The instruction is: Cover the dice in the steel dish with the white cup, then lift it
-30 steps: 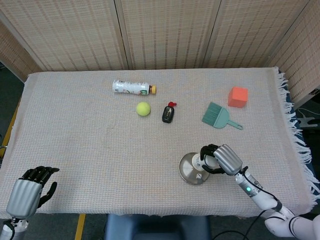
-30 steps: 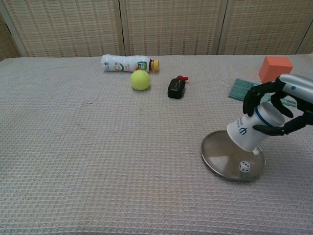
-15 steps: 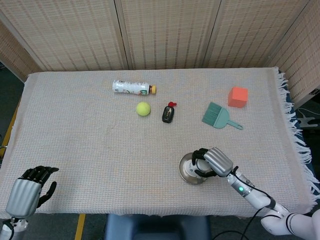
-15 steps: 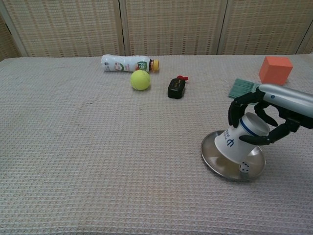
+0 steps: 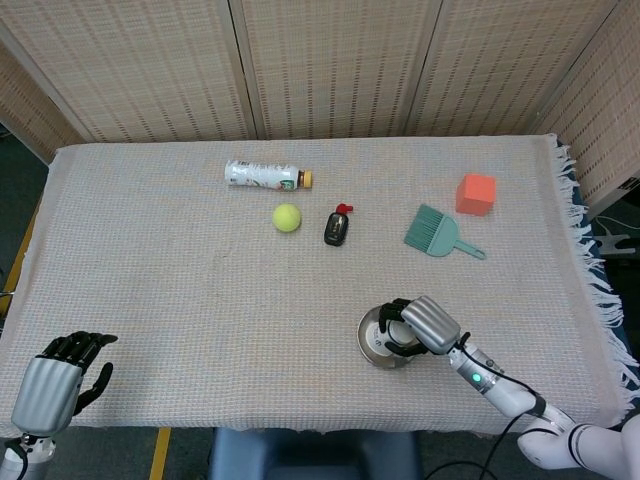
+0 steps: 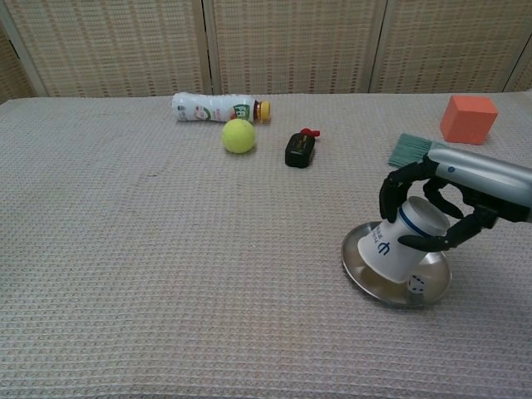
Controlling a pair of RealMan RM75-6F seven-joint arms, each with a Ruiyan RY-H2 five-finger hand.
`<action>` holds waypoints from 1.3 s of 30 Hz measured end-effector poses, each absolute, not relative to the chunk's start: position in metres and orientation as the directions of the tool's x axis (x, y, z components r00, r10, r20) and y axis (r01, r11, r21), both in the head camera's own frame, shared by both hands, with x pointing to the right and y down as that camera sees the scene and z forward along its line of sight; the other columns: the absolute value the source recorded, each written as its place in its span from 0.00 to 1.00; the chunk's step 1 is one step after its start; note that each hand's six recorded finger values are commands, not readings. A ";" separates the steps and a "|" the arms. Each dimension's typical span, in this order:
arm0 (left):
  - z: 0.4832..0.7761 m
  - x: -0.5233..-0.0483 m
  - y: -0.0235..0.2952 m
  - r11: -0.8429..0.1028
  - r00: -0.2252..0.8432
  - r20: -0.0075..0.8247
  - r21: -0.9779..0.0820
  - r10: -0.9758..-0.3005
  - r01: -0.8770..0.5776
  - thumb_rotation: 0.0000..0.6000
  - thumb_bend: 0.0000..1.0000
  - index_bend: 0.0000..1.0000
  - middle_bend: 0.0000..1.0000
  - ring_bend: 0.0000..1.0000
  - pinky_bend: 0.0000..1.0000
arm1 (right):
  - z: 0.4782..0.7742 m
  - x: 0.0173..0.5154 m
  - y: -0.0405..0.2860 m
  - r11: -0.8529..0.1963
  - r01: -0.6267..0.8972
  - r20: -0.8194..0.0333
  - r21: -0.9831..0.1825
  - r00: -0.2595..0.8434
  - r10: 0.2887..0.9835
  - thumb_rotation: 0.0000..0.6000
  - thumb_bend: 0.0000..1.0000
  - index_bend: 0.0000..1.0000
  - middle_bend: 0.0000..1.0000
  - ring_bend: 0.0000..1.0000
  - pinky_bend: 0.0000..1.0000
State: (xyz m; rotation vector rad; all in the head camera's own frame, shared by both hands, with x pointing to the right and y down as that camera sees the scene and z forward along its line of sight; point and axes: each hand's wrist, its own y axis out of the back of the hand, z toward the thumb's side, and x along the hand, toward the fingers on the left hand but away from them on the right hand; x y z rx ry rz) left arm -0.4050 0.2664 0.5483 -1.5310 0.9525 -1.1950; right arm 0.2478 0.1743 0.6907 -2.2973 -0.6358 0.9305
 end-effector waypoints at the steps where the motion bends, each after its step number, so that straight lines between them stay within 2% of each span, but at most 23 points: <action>1: 0.548 -0.405 0.266 -0.256 0.222 0.244 -0.966 -0.944 -0.028 1.00 0.40 0.35 0.41 0.35 0.46 | 0.691 0.247 0.174 -0.722 0.208 -0.463 -0.659 0.644 0.609 1.00 0.24 0.70 0.57 0.49 0.79; 20: 0.547 -0.405 0.267 -0.255 0.222 0.242 -0.967 -0.945 -0.028 1.00 0.40 0.35 0.41 0.35 0.46 | 0.683 0.247 0.168 -0.700 0.217 -0.438 -0.681 0.645 0.627 1.00 0.24 0.70 0.57 0.49 0.80; 25: 0.547 -0.405 0.267 -0.254 0.220 0.242 -0.967 -0.945 -0.028 1.00 0.40 0.35 0.41 0.35 0.47 | 0.682 0.251 0.170 -0.716 0.194 -0.467 -0.671 0.640 0.611 1.00 0.24 0.70 0.57 0.49 0.80; 33: 0.548 -0.404 0.267 -0.257 0.222 0.246 -0.966 -0.944 -0.023 1.00 0.40 0.35 0.41 0.35 0.47 | 0.679 0.255 0.177 -0.759 0.088 -0.564 -0.645 0.615 0.551 1.00 0.24 0.70 0.57 0.49 0.80; 39: 0.548 -0.404 0.267 -0.257 0.221 0.246 -0.966 -0.944 -0.025 1.00 0.40 0.35 0.41 0.35 0.46 | 0.681 0.251 0.179 -0.771 0.074 -0.584 -0.632 0.609 0.537 1.00 0.24 0.70 0.57 0.49 0.80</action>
